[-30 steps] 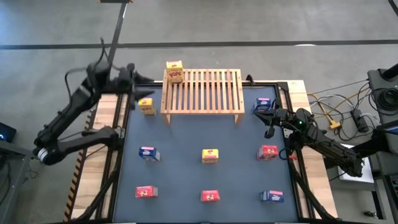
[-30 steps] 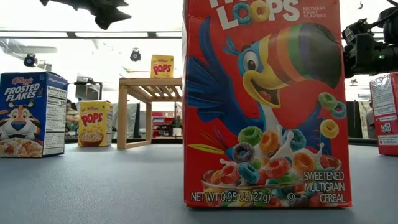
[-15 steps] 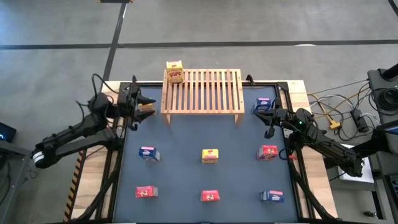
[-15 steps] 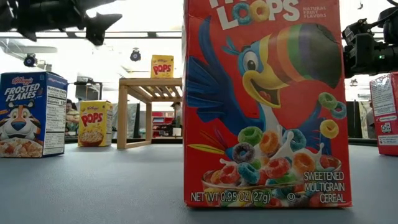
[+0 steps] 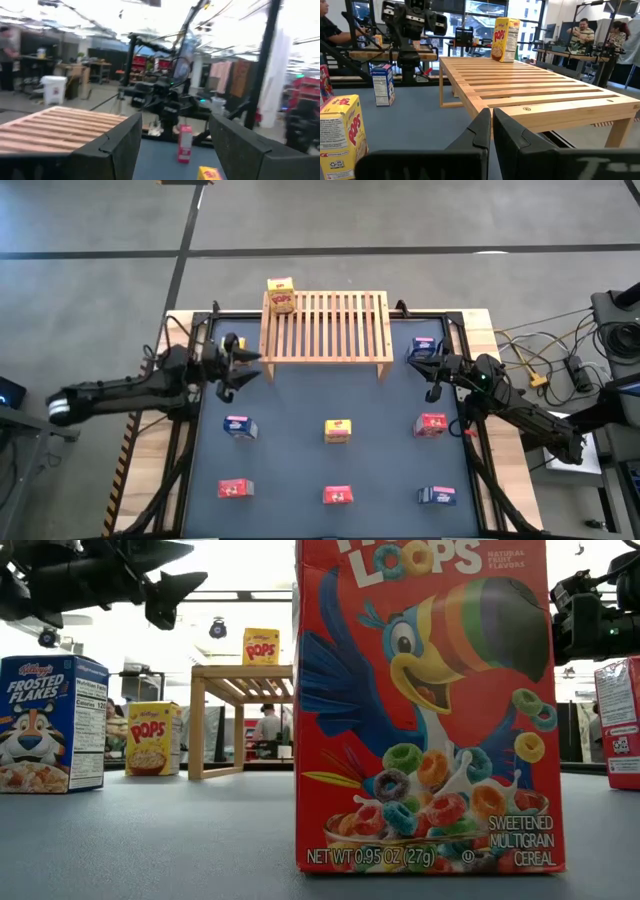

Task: Stack cereal on shelf
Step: Put the bottom yellow cereal box aligned with the other yellow cereal box on the shelf

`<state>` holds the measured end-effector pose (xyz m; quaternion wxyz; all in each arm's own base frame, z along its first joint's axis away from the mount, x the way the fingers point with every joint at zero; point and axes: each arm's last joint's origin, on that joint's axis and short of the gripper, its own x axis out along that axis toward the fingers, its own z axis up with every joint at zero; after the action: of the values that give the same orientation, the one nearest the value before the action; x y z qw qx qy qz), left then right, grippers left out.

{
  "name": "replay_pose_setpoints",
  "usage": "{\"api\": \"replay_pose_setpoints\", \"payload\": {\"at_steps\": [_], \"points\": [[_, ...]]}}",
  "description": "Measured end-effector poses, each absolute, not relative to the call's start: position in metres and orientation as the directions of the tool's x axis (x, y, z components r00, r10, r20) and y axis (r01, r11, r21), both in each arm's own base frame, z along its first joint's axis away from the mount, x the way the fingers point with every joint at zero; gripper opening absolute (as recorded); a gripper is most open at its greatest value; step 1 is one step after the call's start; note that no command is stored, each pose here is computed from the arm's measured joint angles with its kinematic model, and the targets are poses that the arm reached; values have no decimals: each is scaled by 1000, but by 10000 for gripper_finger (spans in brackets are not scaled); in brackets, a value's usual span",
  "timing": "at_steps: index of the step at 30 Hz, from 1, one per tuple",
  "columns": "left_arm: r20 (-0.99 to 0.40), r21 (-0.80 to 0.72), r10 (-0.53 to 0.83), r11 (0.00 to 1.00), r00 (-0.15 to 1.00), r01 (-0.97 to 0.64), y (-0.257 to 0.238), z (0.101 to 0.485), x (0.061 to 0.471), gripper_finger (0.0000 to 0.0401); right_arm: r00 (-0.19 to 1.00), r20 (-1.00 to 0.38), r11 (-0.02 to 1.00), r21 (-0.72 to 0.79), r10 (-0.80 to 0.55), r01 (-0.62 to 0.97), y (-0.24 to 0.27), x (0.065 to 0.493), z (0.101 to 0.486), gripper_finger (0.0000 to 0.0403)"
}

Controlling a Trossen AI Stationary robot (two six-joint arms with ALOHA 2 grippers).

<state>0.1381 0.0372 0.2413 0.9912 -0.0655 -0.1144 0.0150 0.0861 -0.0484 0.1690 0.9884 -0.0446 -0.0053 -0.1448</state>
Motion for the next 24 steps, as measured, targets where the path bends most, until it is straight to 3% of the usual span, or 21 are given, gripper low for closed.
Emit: {"api": "replay_pose_setpoints", "payload": {"at_steps": [8,16,24], "points": [[231,-14,116,993,966,-116,22,235,160,215,958,24,954,-87,-285,286,-48,86,169,9],[325,90,77,990,943,-112,17,235,178,215,958,24,954,-87,-286,287,-48,86,169,9],[313,138,82,982,946,-131,18,238,189,215,958,24,954,-87,-286,287,-48,86,169,9]]}}
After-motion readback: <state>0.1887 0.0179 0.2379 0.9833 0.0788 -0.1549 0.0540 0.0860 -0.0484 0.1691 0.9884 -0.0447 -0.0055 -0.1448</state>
